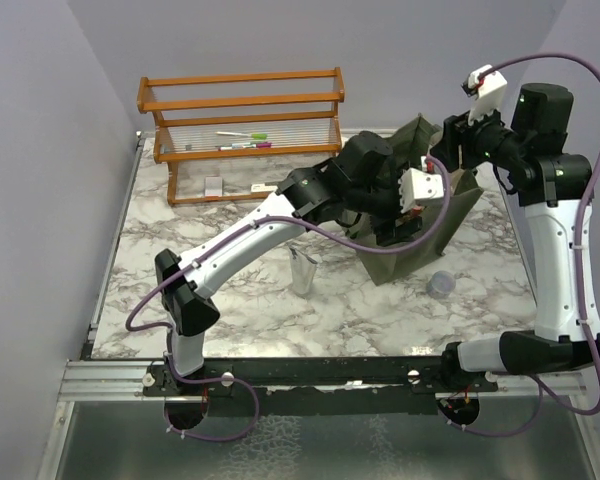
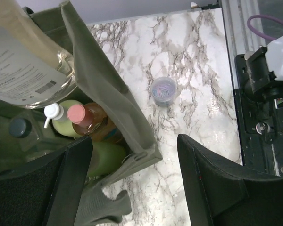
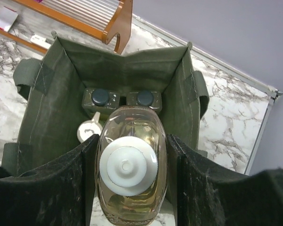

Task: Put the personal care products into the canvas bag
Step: Place the care product in the canvas bag.

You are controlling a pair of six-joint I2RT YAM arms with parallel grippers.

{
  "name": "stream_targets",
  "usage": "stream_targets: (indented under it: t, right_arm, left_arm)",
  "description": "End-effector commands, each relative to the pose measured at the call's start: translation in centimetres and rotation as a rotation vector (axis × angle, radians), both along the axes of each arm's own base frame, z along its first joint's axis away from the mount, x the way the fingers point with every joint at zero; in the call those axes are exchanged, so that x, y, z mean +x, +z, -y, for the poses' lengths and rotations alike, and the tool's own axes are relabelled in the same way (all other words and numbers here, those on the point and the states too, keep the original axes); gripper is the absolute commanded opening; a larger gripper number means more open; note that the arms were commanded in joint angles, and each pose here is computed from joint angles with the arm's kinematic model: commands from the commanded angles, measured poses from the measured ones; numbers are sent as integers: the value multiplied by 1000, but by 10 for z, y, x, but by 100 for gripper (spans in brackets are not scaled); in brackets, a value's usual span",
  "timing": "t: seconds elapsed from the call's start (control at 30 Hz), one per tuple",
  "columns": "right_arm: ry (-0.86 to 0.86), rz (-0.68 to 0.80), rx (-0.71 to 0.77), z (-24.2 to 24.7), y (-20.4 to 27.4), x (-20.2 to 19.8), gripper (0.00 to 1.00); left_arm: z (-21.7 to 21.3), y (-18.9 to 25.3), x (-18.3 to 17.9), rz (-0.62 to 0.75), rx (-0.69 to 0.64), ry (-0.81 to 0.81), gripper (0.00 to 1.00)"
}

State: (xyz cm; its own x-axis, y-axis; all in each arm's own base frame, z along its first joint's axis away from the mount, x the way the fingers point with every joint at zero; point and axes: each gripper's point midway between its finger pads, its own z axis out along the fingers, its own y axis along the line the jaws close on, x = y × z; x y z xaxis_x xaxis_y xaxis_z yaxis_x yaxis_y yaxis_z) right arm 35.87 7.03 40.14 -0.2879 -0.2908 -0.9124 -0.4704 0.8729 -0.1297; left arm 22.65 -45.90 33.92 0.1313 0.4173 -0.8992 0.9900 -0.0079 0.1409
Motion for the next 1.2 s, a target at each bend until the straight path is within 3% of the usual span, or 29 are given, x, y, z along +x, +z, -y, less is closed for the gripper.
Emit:
stream_targets:
  t: [0.0, 0.13, 0.27, 0.57, 0.67, 1.17]
  right_arm:
    - [29, 169, 18, 2, 48, -17, 1]
    - [44, 152, 20, 1, 42, -21, 1]
    - [79, 128, 26, -4, 35, -22, 1]
    - [107, 100, 26, -8, 26, -20, 1]
    - [111, 86, 17, -7, 22, -22, 1]
    - [248, 39, -85, -14, -8, -30, 1]
  left_arm:
    - [19, -4, 13, 33, -15, 67, 75]
    - [30, -19, 12, 40, 7, 65, 72]
    - [33, -30, -1, 31, 27, 17, 62]
    - [20, -46, -16, 96, 98, -100, 17]
    - [14, -56, -22, 106, 133, -146, 8]
    - [-13, -103, -50, 72, 265, -320, 4]
